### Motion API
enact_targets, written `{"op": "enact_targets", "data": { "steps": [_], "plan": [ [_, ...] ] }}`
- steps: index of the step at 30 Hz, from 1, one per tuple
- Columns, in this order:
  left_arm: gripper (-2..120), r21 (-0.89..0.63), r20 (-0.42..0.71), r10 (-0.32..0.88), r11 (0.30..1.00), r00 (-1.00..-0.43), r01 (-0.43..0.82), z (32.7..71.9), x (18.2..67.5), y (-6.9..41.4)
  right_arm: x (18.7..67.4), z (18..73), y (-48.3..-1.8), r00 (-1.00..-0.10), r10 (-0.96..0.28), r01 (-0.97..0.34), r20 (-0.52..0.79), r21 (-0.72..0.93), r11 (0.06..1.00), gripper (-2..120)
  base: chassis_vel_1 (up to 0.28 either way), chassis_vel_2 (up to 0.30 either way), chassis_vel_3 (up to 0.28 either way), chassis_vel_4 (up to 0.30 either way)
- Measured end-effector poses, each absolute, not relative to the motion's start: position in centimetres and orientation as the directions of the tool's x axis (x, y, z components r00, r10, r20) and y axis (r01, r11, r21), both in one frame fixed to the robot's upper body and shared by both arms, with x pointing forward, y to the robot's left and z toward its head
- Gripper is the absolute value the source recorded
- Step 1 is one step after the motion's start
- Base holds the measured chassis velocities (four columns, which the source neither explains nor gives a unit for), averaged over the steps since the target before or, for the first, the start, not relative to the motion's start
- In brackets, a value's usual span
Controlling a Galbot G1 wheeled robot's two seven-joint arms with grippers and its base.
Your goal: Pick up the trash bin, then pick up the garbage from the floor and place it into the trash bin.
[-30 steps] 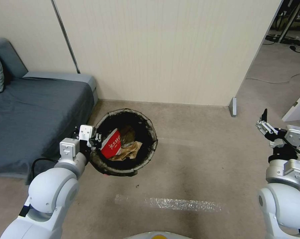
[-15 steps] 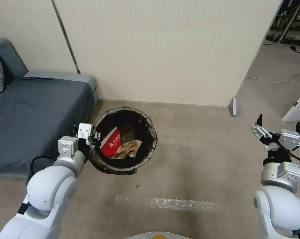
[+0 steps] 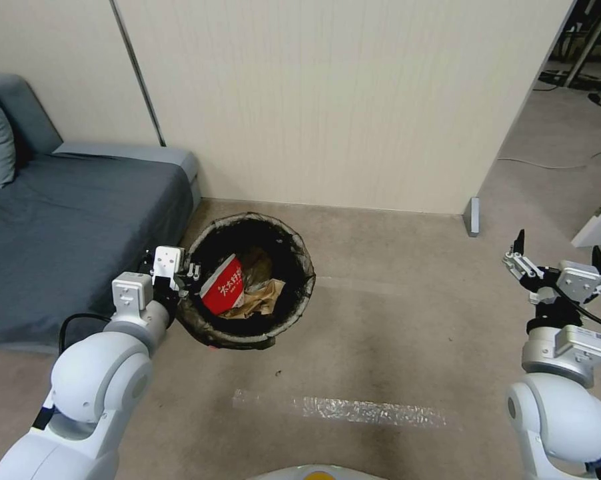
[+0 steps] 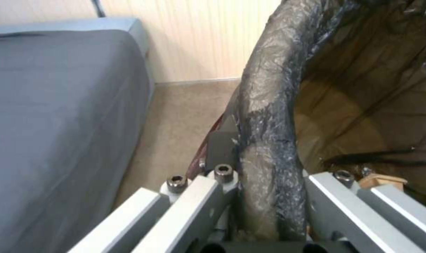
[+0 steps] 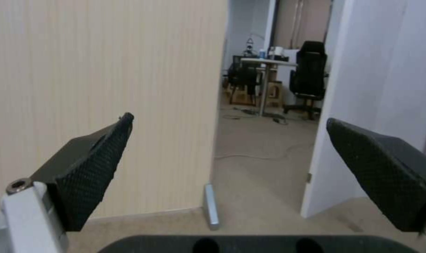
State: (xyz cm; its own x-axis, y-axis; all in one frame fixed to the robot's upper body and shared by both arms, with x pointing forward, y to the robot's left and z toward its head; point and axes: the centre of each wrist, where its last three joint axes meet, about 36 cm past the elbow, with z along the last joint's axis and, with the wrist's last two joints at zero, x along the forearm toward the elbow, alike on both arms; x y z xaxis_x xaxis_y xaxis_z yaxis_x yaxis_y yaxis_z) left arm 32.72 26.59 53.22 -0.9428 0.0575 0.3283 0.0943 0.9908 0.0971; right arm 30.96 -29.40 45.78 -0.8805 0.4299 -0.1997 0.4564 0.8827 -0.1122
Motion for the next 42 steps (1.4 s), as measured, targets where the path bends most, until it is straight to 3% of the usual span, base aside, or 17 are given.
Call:
{"op": "enact_targets", "data": {
  "steps": [42],
  "plan": [
    [1, 0.119, 0.294, 0.023, 0.991, -0.956, 0.061, 54.6, 32.1, 28.3, 30.7, 47.2, -31.3, -0.882, 0.417, 0.453, -0.221, -0.147, 0.879, 100, 0.102, 0.101, 0.102, 0.1]
  ]
}}
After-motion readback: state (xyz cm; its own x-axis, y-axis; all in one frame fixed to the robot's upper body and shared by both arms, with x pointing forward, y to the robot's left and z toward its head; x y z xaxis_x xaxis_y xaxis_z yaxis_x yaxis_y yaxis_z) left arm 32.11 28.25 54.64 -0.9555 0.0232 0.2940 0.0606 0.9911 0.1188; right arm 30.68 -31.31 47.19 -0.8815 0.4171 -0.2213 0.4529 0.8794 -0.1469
